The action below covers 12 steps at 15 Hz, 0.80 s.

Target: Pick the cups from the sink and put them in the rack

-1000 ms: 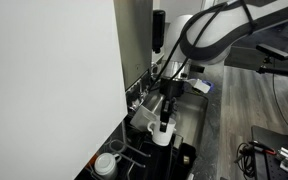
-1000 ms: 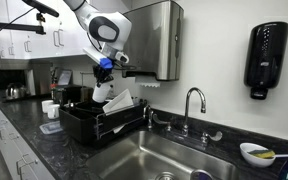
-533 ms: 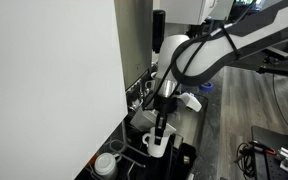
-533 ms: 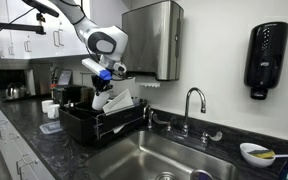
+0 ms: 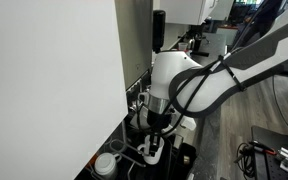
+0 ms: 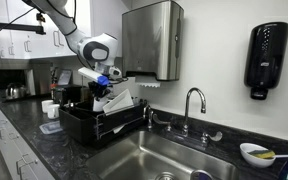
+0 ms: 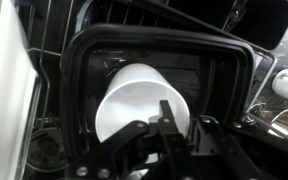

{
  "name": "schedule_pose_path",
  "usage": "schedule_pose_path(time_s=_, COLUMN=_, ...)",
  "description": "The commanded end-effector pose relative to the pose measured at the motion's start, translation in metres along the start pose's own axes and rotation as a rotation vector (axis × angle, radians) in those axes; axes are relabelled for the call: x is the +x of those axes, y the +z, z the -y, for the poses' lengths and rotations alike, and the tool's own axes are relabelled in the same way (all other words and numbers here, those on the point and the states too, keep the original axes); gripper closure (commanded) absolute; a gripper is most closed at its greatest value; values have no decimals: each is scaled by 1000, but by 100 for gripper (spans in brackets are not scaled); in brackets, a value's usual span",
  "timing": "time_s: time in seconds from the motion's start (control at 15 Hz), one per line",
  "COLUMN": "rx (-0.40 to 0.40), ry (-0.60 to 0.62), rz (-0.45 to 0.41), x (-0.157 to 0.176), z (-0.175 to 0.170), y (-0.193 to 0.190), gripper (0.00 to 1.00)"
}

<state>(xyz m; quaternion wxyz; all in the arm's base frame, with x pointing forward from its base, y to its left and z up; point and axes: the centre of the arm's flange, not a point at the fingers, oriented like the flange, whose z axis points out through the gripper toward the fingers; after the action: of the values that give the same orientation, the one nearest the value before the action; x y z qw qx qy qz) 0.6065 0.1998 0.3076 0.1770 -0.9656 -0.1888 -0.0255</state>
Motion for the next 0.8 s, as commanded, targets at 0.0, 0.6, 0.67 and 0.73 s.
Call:
schedule_pose_path(time_s=0.0, rx=-55, ry=-9, rz=-4, x=4, z=-3, y=7, gripper=51)
schedule_pose_path(time_s=0.6, rx=-181, ry=-33, rz=-7, x=6, z=11, y=-31, gripper=0)
schedule_pose_path(time_s=0.67, rx=-190, ry=-41, rz=-9, x=6, z=14, y=-38, gripper=0)
schedule_pose_path(time_s=0.73, rx=-201, ry=-48, rz=-13, x=5, z=18, y=-45, gripper=0)
